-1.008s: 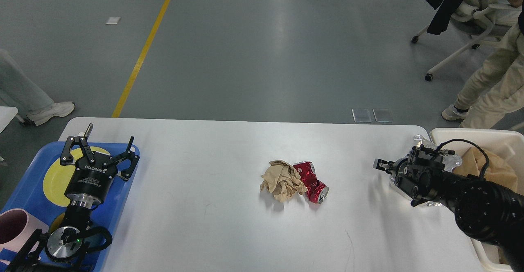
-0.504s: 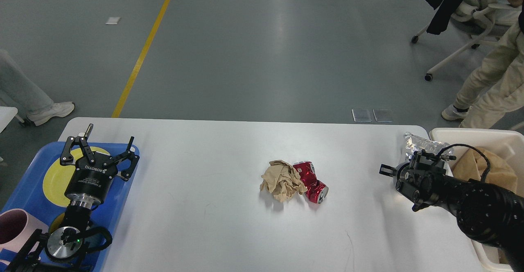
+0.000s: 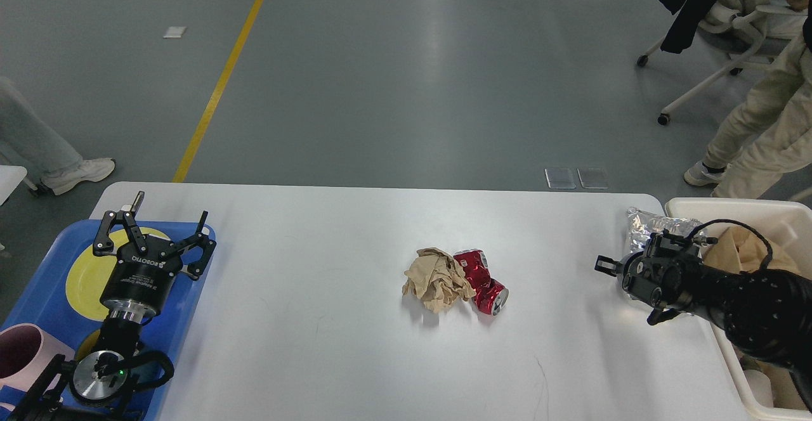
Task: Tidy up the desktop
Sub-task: 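Lift the foil bag and drop it into the white bin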
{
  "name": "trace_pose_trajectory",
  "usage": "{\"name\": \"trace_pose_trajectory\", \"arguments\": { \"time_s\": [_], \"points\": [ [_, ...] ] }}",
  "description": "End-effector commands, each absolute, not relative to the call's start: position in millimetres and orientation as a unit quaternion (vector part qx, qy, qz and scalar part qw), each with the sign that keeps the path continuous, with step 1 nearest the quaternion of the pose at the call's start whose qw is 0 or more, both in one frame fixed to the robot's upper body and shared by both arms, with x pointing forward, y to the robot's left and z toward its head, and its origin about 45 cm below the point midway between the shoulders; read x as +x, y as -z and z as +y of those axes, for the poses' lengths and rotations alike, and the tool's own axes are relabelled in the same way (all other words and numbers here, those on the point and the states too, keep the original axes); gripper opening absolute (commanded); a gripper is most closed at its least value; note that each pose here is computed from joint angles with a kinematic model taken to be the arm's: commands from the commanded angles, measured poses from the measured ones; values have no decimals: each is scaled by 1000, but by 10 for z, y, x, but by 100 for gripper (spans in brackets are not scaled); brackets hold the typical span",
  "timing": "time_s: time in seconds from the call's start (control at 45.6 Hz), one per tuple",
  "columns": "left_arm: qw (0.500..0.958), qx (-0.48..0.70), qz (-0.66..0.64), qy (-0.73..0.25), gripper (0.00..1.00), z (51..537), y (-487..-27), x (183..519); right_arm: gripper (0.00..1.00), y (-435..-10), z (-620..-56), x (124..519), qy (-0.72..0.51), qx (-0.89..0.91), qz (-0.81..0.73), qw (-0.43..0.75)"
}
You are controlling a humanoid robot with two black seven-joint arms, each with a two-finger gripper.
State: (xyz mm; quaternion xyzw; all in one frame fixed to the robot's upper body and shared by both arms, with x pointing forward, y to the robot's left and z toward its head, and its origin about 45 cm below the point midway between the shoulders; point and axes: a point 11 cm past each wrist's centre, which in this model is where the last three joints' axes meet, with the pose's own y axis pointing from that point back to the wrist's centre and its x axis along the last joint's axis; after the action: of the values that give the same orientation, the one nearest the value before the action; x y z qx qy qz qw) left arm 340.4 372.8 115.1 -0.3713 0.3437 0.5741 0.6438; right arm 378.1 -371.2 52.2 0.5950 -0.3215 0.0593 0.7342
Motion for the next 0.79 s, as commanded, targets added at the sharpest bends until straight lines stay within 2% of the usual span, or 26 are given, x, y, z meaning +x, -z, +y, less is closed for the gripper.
{"name": "trace_pose_trajectory", "arguments": {
  "time_s": [0.0,0.132,0.307,0.548,0.767],
  "points": [
    [643,-372,343,-574,97,3731,-1153,3405,0,-637,-3767,3766,-44,593,-317,739],
    [644,-371,344,-574,97,3727,-1151,3405,0,-831,-3693,3790,-33,602,-292,742],
    [644,-371,344,-574,97,3726,-1150,3405,0,-1524,-3740,3760,1,619,-258,742],
    [644,-371,343,-574,97,3730,-1152,3404,0,-2515,-3635,3424,14,623,-211,753],
    [644,-371,344,-574,97,3726,-1150,3405,0,-3140,-3523,3158,21,690,-196,696]
  ]
}}
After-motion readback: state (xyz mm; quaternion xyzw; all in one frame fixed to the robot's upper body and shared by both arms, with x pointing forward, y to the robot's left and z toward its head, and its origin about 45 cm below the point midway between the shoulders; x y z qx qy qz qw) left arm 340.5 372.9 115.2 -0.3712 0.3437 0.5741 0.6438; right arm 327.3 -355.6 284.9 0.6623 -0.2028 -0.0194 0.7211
